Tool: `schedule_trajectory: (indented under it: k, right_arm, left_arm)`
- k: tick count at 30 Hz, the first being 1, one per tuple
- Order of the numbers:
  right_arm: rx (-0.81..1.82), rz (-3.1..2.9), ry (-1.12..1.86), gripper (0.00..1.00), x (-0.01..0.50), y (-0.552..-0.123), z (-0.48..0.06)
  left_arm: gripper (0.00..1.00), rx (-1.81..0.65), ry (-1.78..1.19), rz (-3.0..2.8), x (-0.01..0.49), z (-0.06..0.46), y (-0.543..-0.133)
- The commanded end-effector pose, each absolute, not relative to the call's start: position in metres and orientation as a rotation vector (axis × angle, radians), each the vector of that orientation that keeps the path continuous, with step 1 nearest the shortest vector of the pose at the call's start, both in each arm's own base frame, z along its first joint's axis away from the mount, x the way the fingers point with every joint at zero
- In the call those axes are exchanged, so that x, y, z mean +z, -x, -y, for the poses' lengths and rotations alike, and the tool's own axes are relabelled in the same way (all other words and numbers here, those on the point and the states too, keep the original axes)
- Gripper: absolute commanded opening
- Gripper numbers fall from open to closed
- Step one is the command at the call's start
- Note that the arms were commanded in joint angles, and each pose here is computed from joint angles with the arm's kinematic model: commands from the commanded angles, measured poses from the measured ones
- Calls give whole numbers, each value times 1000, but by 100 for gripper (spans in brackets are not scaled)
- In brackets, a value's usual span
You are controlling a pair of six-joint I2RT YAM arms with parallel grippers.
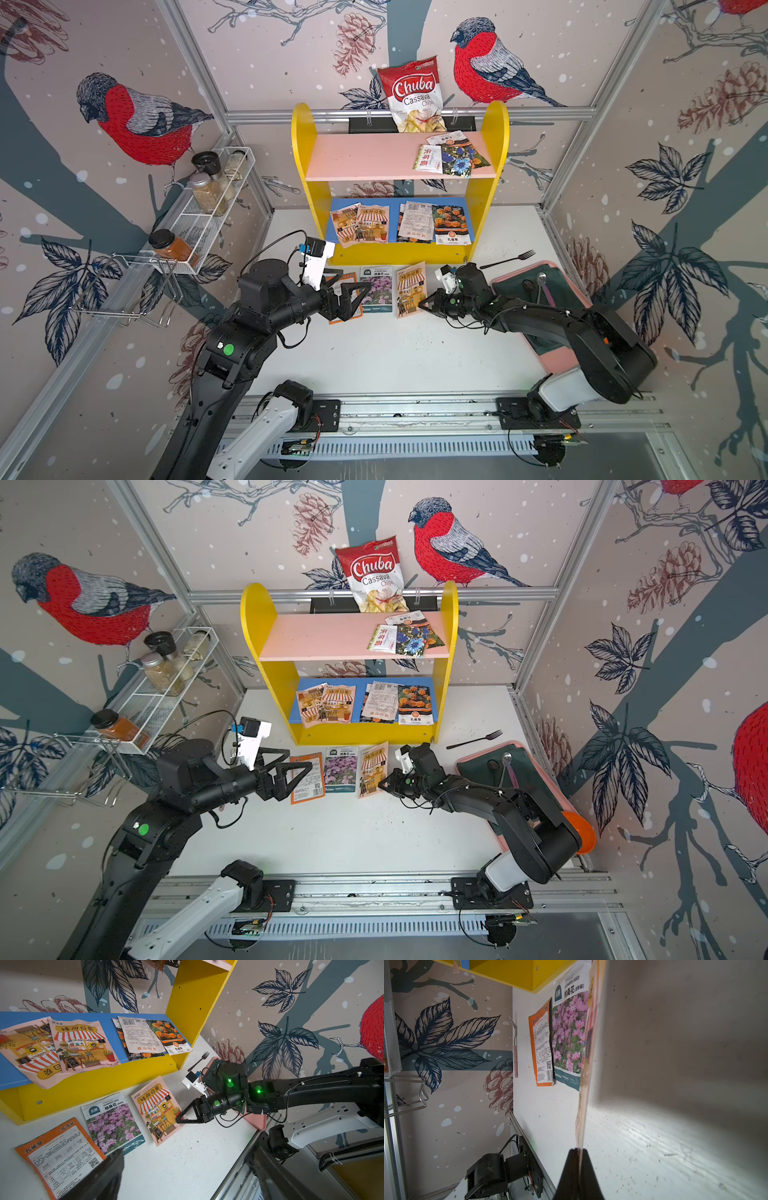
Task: Take the seed bag off the shelf
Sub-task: Place the seed packet at the center of the board.
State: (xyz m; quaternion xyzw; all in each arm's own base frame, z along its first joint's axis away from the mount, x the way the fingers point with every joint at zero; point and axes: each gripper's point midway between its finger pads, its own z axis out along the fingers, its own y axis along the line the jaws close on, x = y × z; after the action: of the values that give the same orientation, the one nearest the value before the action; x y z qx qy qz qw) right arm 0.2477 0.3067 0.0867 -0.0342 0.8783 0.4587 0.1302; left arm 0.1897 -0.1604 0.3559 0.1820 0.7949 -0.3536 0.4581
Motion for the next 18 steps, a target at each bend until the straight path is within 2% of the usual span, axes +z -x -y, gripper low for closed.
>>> schedule_trajectory:
  k: [1,18]
  right_arm:
    - [1371,-2502,161,0,93,-254,-316]
    - [1335,-2551,153,0,70,-269,-325]
  left_arm:
    - [97,-850,-456,-1956,354,158,-190]
    - [97,-854,-446,-1961,348,161,-197]
